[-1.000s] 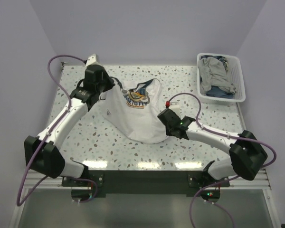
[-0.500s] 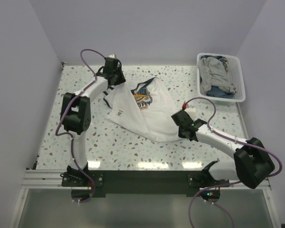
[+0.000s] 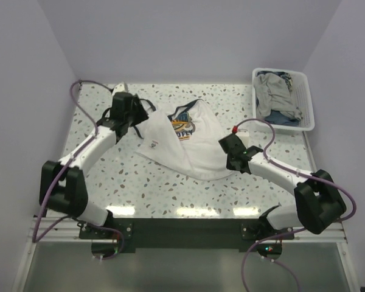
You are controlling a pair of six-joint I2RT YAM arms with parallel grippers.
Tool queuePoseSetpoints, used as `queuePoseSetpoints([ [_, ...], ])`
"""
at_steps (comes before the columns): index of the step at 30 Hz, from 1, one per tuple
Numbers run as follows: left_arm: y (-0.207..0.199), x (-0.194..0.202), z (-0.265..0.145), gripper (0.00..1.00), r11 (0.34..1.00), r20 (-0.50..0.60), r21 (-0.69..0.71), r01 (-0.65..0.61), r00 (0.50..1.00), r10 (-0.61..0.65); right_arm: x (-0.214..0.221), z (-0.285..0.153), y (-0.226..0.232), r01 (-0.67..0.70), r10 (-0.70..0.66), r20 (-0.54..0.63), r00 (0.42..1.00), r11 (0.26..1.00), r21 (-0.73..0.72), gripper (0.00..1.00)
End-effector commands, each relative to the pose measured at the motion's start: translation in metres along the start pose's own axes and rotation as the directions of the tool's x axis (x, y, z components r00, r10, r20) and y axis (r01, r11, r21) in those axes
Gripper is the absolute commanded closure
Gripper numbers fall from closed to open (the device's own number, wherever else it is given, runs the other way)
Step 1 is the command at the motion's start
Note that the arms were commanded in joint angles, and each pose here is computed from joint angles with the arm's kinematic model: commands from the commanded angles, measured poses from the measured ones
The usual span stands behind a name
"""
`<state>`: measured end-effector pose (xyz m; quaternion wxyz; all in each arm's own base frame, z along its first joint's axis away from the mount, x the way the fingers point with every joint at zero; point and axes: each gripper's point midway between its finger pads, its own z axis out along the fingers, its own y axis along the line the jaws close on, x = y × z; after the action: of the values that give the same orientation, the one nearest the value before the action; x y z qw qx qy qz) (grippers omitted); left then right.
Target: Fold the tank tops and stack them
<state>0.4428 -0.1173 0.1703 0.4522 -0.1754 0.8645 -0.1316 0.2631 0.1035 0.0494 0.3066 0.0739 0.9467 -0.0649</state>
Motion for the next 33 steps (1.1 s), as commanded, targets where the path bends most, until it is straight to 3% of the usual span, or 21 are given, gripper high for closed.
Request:
queuePoseSetpoints([
  [1,0.052,0.037,-0.026,0.38,0.986,0.026,-0.152,0.065,0.998,-0.061,-0.021,-0.002,0.008,-0.026,0.027,0.035,0.999,0.999,-0.041,0.95],
  [5,0.094,0.075,-0.041,0.38,0.966,0.013,-0.253,0.056,0.998,-0.054,-0.025,0.003,0.010,-0.019,0.020,0.012,1.000,0.998,-0.058,0.95],
  [9,0.109,0.122,-0.031,0.38,0.967,-0.108,-0.254,0.017,0.993,-0.046,-0.030,0.007,0.009,-0.031,0.031,0.001,1.000,0.997,-0.068,0.95],
  [13,0.117,0.130,-0.021,0.34,0.962,-0.115,-0.273,-0.002,0.993,-0.030,-0.034,0.007,0.010,-0.039,0.039,0.003,0.999,0.996,-0.075,0.96],
  [20,0.094,0.121,0.000,0.30,0.989,-0.091,-0.150,-0.006,0.996,-0.008,-0.037,0.006,0.008,-0.041,0.042,0.008,0.999,0.997,-0.071,0.96],
  [27,0.097,0.127,0.005,0.46,0.992,-0.104,-0.129,0.007,0.994,-0.020,-0.039,0.005,0.008,-0.045,0.045,0.011,0.999,0.997,-0.069,0.96],
  [33,0.105,0.128,0.012,0.52,0.987,-0.128,-0.162,-0.004,0.992,-0.017,-0.039,0.008,0.007,-0.046,0.047,0.006,0.999,0.997,-0.063,0.96],
])
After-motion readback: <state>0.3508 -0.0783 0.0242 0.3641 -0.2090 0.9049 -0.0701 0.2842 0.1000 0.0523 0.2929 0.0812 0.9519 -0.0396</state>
